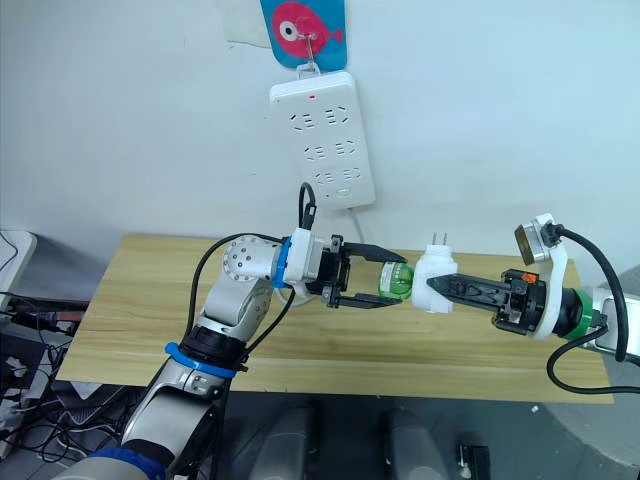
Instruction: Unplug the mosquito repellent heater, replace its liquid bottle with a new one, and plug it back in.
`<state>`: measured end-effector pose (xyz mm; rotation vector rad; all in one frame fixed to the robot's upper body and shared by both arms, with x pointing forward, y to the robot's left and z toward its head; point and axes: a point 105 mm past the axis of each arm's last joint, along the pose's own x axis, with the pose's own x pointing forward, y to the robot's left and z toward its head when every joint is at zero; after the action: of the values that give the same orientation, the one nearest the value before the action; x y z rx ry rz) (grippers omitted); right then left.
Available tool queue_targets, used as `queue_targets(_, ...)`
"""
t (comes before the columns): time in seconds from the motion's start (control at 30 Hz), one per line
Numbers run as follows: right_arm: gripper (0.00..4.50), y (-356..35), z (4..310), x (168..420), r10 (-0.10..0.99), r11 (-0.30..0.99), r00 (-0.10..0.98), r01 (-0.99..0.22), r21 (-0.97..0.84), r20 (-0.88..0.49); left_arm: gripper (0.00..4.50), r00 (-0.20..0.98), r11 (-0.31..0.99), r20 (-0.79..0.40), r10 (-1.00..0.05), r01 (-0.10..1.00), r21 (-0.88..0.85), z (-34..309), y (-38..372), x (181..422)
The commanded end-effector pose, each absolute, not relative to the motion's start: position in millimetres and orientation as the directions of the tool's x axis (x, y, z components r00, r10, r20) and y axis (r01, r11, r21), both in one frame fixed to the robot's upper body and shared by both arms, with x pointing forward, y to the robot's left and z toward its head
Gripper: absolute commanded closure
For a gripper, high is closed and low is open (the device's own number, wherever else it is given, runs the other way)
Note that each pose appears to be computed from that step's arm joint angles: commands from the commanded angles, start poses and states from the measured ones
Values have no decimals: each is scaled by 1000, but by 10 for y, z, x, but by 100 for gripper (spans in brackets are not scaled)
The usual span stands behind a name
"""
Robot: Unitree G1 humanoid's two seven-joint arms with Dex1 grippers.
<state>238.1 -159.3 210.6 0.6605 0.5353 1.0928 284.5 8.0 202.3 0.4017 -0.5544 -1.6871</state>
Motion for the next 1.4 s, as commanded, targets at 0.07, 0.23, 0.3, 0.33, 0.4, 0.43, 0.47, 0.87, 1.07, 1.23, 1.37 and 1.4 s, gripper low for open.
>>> queue_targets(0.07, 152, -1520, 2200, 2223, 956, 243, 287, -676, 696, -55, 154, -222, -167, 82, -972, 887, 431, 2127, 64, 2777)
queue_targets(0.23, 152, -1508, 2192, 2195, 957, 243, 283, -680, 691, -58, 154, -230, -197, 89, -969, 939, 283, 2174, 73, 2739)
queue_targets(0.3, 152, -1508, 2187, 2200, 955, 246, 290, -679, 692, -55, 154, -217, -189, 84, -973, 948, 257, 2180, 77, 2754)
queue_targets(0.33, 152, -1508, 2188, 2200, 956, 244, 289, -679, 692, -54, 154, -214, -187, 78, -974, 948, 259, 2177, 82, 2761)
queue_targets(0.4, 152, -1510, 2186, 2199, 955, 248, 290, -678, 691, -59, 154, -206, -182, 70, -976, 948, 261, 2170, 92, 2775)
queue_targets(0.43, 152, -1510, 2186, 2200, 955, 249, 290, -678, 691, -59, 154, -209, -184, 69, -976, 947, 265, 2171, 93, 2772)
queue_targets(0.47, 152, -1510, 2185, 2202, 955, 251, 292, -678, 691, -60, 154, -209, -183, 68, -975, 943, 278, 2178, 92, 2770)
queue_targets(0.87, 152, -1497, 2186, 2220, 954, 248, 295, -678, 691, -53, 221, -182, -148, 61, -981, 919, 366, 2169, 67, 2815)
queue_targets(1.07, 152, -1485, 2190, 2198, 955, 253, 288, -685, 683, -66, 221, -190, -164, 59, -980, 940, 300, 2158, 64, 2803)
queue_targets(1.23, 152, -1455, 2194, 2160, 957, 265, 277, -698, 665, -90, 221, -209, -210, 35, -977, 978, -12, 2098, 97, 2768)
queue_targets(1.37, 152, -1419, 2194, 2140, 954, 280, 280, -710, 646, -106, 221, -183, -182, 16, -983, 952, -245, 2073, 107, 2787)
queue_targets(1.4, 152, -1415, 2198, 2145, 953, 284, 283, -712, 642, -108, 221, -184, -179, 11, -983, 937, -300, 2063, 111, 2785)
